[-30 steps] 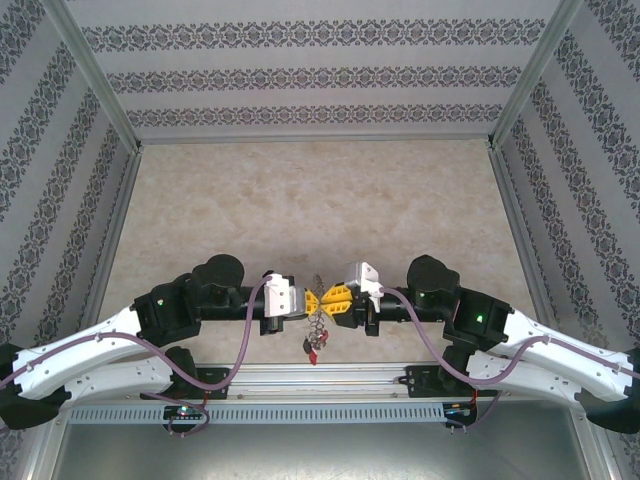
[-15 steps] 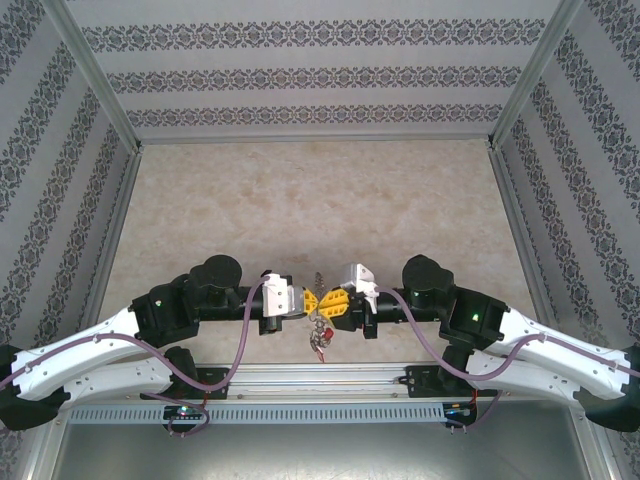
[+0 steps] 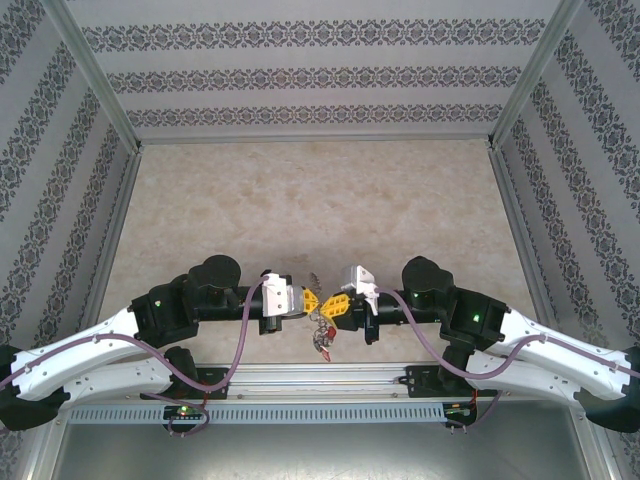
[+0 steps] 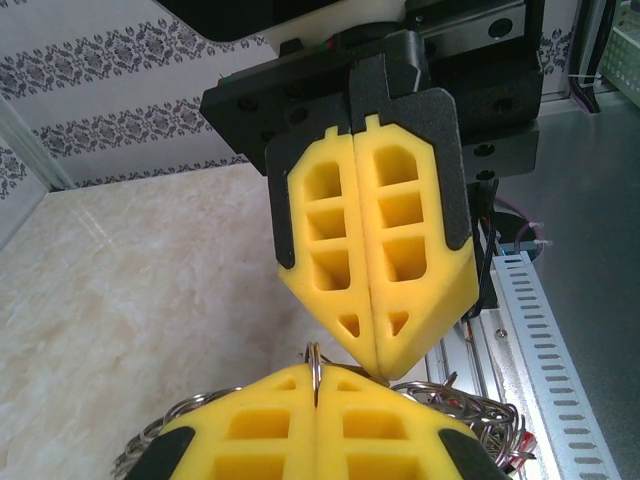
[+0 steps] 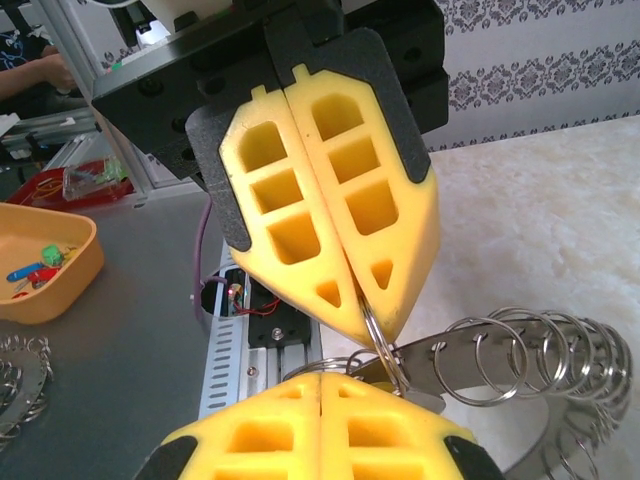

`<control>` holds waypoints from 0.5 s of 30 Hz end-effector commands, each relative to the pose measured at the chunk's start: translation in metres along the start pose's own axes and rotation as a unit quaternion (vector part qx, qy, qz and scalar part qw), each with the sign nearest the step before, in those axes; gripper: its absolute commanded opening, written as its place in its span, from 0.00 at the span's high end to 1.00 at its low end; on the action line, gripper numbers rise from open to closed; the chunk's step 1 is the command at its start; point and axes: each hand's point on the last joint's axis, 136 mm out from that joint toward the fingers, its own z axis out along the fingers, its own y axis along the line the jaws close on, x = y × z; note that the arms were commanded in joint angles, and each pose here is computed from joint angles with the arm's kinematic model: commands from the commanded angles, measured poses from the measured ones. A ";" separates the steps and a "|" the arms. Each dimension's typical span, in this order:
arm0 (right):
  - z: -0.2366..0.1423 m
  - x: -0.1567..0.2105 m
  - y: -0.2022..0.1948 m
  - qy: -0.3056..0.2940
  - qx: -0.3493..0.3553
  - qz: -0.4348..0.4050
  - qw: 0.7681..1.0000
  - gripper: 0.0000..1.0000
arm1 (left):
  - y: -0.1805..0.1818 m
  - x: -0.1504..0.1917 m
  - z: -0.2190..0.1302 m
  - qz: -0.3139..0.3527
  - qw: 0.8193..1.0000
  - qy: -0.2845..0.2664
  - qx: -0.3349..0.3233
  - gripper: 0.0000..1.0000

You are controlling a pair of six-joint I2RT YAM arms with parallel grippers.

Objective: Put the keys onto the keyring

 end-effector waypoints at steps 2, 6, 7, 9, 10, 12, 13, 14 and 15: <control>0.002 0.009 -0.002 0.012 0.002 0.003 1.000 0.99 | 0.007 -0.030 -0.008 0.008 0.998 -0.057 -0.012 1.00; 0.004 0.011 -0.004 0.017 0.003 0.003 1.000 1.00 | 0.004 -0.036 -0.009 0.009 0.998 -0.067 -0.004 1.00; 0.005 0.011 -0.005 0.018 0.004 0.003 1.000 1.00 | 0.004 -0.036 -0.009 0.010 0.998 -0.069 -0.002 1.00; 0.005 0.011 -0.006 0.017 0.005 0.003 1.000 1.00 | 0.003 -0.037 -0.009 0.009 0.998 -0.069 -0.001 1.00; 0.004 0.010 -0.006 0.016 0.006 0.003 1.000 1.00 | 0.003 -0.037 -0.009 0.009 0.998 -0.070 0.000 1.00; 0.004 0.011 -0.008 0.018 0.010 0.005 1.000 1.00 | 0.002 -0.037 -0.009 0.009 0.997 -0.070 0.002 1.00; 0.004 0.011 -0.010 0.019 0.014 0.006 1.000 1.00 | 0.003 -0.037 -0.009 0.009 0.997 -0.070 0.002 1.00; 0.004 0.012 -0.012 0.022 0.018 0.009 1.000 1.00 | 0.002 -0.038 -0.009 0.010 0.997 -0.072 0.003 1.00; 0.004 0.013 -0.014 0.025 0.021 0.012 0.999 1.00 | 0.002 -0.038 -0.010 0.009 0.997 -0.073 0.004 1.00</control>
